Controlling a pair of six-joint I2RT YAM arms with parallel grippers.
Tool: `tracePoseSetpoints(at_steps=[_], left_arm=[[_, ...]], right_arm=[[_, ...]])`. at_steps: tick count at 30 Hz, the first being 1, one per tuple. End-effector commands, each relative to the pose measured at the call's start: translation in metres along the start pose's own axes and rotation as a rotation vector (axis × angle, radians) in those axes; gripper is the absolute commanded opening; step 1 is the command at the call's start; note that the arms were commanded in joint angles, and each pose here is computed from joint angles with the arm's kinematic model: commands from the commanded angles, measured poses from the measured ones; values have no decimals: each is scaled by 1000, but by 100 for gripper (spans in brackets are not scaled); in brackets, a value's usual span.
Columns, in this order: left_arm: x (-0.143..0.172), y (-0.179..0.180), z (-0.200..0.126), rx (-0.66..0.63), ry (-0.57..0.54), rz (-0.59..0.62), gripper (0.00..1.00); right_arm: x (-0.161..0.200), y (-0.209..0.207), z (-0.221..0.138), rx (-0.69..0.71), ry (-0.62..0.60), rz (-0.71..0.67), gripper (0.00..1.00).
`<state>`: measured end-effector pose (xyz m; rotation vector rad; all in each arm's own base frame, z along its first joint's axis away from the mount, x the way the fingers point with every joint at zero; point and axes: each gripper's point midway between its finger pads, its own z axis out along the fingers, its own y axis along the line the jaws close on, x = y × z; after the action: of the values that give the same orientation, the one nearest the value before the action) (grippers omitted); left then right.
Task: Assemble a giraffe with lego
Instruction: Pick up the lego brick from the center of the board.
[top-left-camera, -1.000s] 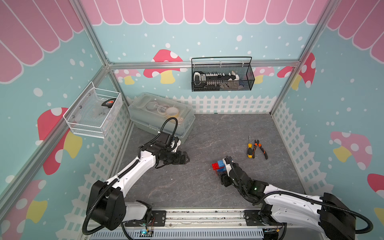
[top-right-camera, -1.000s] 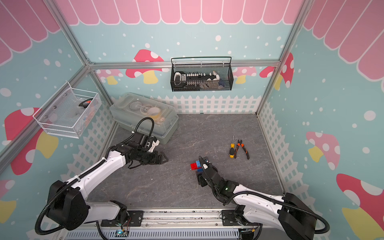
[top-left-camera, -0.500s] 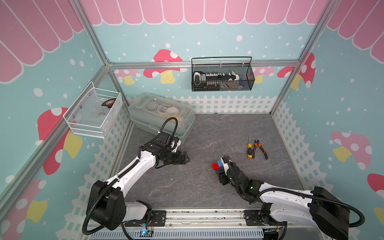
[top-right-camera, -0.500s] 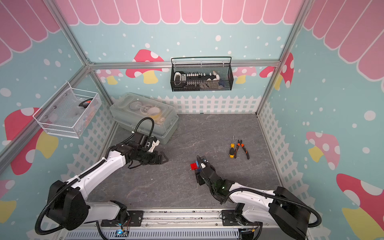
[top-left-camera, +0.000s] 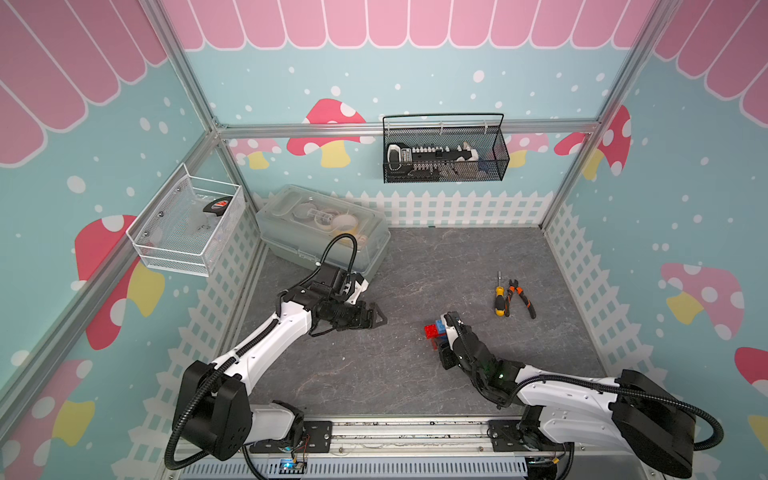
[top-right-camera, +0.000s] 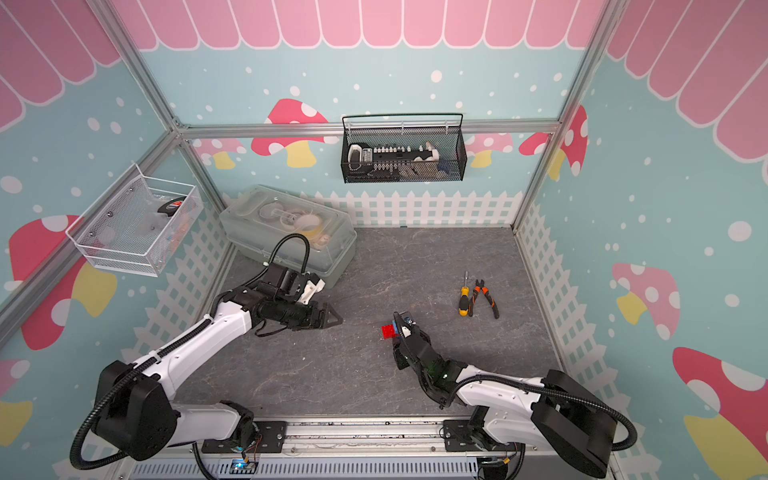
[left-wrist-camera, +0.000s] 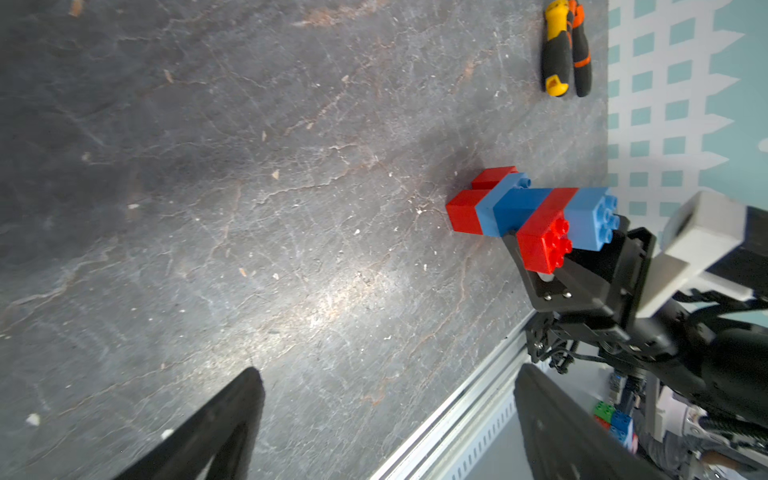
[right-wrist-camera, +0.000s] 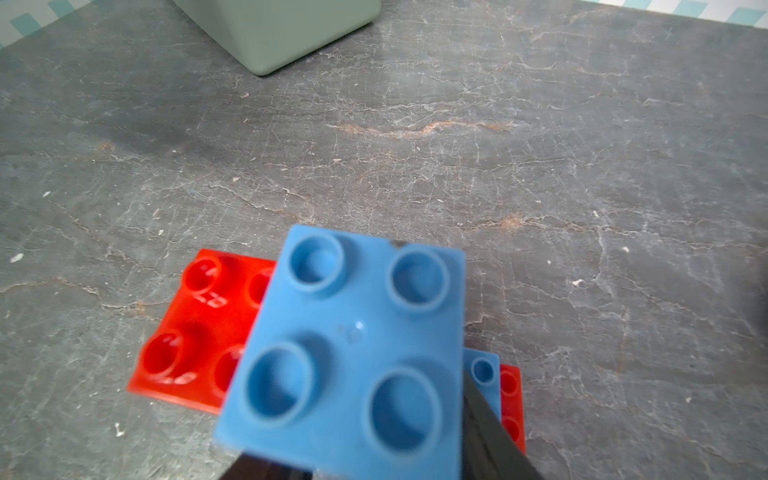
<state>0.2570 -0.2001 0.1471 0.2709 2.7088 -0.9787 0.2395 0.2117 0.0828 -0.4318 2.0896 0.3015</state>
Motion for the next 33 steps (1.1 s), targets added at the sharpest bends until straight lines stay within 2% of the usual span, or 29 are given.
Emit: tracePoseSetpoints(at_steps=[1,7,12,22,26,33], left_arm=[[3,-12,3,77,15,16,94],[3,-13,2,81,10,15,94],[2,-12,3,75,8,14,94],[2,-12,2,75,7,12,94],[3,-15,2,89,9,13,94],[3,-16,1,93,7,11,94]], right_arm=[[1,-3,1,15,-10,-14,41],[1,-3,-2,9,-11,-14,39],[-4,-2,-6,4,-8,-21,32],[-9,0,-6,18,39,-25,25],[-20,-5,-10,74,83,-10,24],[-30,3,-11,85,213,13,24]])
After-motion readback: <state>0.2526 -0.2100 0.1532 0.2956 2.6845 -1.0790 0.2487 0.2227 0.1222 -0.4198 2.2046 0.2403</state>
